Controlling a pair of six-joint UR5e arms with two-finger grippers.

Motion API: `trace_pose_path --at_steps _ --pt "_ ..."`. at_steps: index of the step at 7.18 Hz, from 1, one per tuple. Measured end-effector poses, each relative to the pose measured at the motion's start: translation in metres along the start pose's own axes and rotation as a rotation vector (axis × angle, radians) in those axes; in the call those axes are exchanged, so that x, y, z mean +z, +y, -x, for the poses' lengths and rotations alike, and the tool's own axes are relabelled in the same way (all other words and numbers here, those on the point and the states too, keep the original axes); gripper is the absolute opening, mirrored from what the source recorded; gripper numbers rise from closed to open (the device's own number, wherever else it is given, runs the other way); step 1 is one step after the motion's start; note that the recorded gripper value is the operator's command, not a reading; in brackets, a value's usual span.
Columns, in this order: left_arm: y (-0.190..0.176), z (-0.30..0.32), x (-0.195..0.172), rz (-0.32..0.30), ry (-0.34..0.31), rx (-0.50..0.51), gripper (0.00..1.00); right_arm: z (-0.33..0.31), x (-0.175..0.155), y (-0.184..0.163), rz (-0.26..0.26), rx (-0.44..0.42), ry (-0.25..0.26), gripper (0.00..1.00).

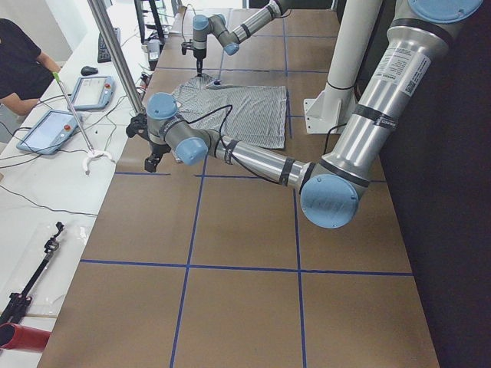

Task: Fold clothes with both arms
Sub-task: 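Grasp the sleeve nearest the right gripper and fold it onto the shirt body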

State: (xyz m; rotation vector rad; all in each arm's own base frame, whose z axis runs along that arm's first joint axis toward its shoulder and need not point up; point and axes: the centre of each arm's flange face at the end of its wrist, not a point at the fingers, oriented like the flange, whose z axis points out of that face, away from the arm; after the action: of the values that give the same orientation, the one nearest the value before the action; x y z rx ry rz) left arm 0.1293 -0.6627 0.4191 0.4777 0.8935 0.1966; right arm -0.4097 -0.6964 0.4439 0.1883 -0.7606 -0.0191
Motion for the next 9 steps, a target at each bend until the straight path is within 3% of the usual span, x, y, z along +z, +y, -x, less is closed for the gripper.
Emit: trace_pose_path --at_steps 5,7,9 --pt "0.000 -0.001 0.000 0.000 0.003 0.001 1.00 0.061 -0.051 -0.015 -0.007 -0.019 -0.026 0.00" --pt "0.000 -0.001 0.000 0.000 0.003 0.001 1.00 0.121 -0.083 0.006 0.008 -0.053 -0.053 0.00" --pt "0.000 0.000 0.000 0.002 0.003 0.000 1.00 0.175 -0.091 0.020 0.005 -0.077 -0.064 0.00"
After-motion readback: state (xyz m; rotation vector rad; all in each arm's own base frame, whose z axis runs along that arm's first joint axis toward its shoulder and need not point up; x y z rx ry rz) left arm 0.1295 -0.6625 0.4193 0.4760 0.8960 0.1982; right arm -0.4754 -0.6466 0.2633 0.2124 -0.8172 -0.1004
